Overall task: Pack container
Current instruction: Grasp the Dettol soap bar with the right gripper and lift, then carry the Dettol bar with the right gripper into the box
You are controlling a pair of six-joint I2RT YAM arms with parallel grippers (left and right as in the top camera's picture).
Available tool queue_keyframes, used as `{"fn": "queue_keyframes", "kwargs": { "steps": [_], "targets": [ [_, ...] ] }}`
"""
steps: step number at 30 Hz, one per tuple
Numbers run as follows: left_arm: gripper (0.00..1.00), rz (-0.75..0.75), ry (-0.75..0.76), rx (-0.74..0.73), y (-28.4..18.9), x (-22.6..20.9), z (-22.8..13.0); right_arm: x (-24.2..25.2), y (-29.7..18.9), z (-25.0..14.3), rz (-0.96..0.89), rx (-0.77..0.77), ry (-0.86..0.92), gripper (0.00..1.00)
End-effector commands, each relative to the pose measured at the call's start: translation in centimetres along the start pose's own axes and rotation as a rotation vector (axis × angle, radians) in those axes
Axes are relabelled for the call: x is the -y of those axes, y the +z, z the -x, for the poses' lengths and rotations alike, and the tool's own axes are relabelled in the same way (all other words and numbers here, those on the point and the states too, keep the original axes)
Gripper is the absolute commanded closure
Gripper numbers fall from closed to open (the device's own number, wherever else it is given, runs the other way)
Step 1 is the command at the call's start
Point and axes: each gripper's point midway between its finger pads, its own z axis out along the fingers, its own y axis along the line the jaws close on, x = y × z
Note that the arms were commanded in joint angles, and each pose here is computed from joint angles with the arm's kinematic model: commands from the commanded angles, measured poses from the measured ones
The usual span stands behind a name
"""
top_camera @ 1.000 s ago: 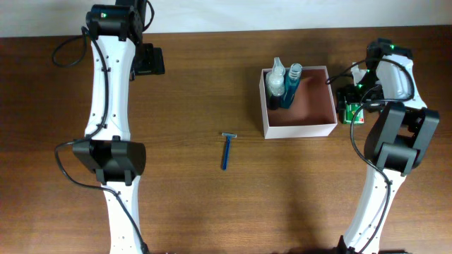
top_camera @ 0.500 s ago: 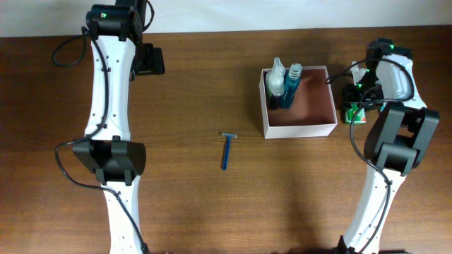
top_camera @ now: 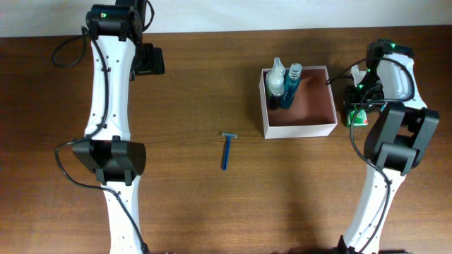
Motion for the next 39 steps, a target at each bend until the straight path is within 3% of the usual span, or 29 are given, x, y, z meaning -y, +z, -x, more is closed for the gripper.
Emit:
{"fn": "queue_keyframes", "kwargs": {
  "steps": [1,9,19,29,39],
  "targets": [
    [0.01,-0.008,0.009,0.023,-1.1,-0.3,0.1,0.8,-2.7,1.5,-0.024,0.062,0.01,0.55],
    [0.01,-0.008,0.009,0.023,-1.1,-0.3,0.1,0.5,-11.4,2.1,-0.018,0.196,0.1,0.55],
    [0.01,-0.009,0.009,0.023,-1.1,-0.2,0.1,-8.4,-18.8,1.5,0.169,0.328,0.009,0.54],
    [0.01,-0.009,0.009,0.023,-1.1,-0.2,0.1,-14.0,-18.8,1.1,0.192,0.298,-0.017,0.53],
    [0.01,-0.009,0.01,0.023,-1.1,-0.2,0.1,-14.4,-15.0,-0.2,0.188,0.158,-0.027,0.52]
  ]
}}
